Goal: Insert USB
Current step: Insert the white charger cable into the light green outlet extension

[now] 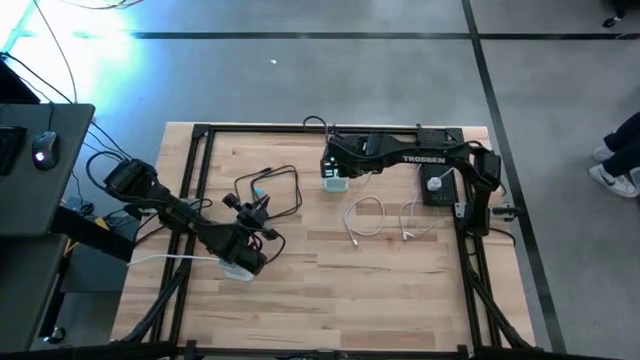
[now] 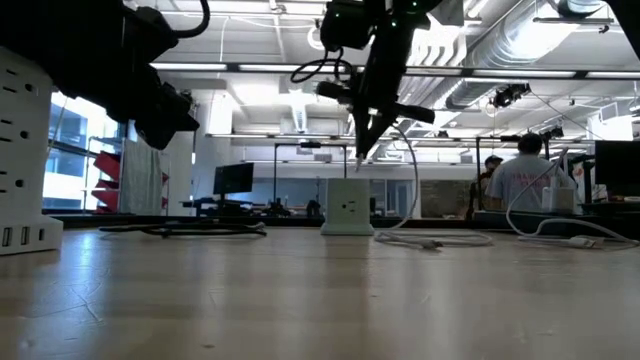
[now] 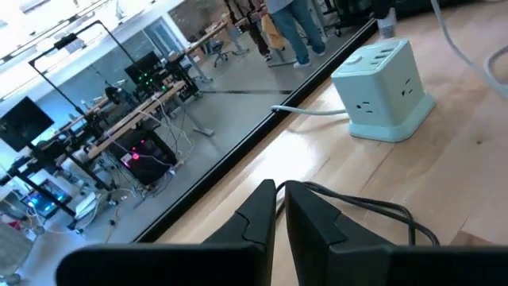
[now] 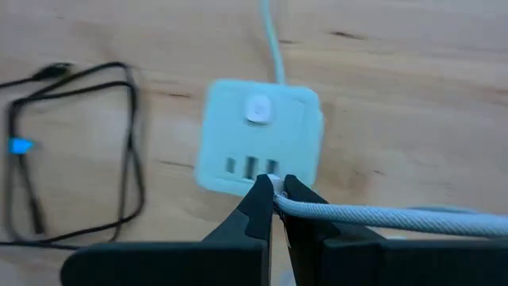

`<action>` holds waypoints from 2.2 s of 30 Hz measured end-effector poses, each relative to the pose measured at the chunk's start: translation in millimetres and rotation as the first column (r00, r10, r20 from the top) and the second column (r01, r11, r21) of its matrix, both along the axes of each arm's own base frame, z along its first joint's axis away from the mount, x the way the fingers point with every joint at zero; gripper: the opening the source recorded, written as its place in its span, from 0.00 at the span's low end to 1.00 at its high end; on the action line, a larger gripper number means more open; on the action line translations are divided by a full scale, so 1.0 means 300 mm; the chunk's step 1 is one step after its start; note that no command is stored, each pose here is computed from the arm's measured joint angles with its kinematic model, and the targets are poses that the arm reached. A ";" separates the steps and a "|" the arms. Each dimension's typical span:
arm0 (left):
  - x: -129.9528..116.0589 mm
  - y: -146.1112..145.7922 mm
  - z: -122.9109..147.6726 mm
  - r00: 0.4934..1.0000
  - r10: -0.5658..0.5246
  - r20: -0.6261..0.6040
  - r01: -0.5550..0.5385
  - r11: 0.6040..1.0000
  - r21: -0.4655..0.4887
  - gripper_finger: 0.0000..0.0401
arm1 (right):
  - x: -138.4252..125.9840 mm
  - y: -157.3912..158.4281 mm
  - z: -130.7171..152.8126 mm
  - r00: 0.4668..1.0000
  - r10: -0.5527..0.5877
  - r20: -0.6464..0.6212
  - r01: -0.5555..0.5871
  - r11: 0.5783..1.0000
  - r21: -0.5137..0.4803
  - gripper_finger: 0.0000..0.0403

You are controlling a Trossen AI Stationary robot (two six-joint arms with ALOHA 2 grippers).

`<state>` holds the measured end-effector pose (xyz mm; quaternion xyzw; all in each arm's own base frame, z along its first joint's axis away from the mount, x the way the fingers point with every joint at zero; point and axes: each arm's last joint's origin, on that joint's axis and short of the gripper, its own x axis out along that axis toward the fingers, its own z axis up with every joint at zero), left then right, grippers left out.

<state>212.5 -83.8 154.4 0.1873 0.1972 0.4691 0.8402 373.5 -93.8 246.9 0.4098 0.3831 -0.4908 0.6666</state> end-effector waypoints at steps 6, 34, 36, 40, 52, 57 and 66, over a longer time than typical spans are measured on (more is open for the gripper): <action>0.008 -0.001 0.015 0.999 0.006 0.039 -0.008 0.999 0.048 0.02 | -0.005 0.004 0.000 0.999 -0.026 -0.018 0.025 0.999 -0.034 0.00; 0.129 -0.031 0.155 0.997 0.000 -0.073 0.007 0.996 0.091 0.02 | 0.040 0.028 -0.040 1.000 0.002 -0.003 -0.002 0.996 -0.084 0.00; 0.130 -0.031 0.155 0.997 0.000 -0.073 0.007 0.996 0.090 0.02 | 0.041 0.028 -0.048 1.000 0.003 -0.013 -0.004 0.997 -0.078 0.00; 0.132 -0.028 0.155 0.998 0.003 -0.069 0.003 0.996 0.088 0.02 | 0.041 0.026 -0.054 1.000 0.002 -0.021 -0.003 0.997 -0.076 0.00; 0.134 -0.029 0.156 0.998 0.003 -0.060 0.002 0.996 0.084 0.02 | 0.038 0.013 -0.070 0.999 -0.010 -0.051 0.007 0.997 -0.070 0.00; 0.134 -0.029 0.156 0.998 0.003 -0.059 0.002 0.997 0.083 0.02 | 0.039 0.012 -0.080 0.997 -0.008 -0.071 0.003 0.998 -0.069 0.00; 0.151 -0.037 0.163 0.999 -0.005 -0.046 0.009 0.997 0.080 0.02 | 0.058 0.005 -0.053 0.998 0.038 -0.058 -0.043 0.996 -0.080 0.00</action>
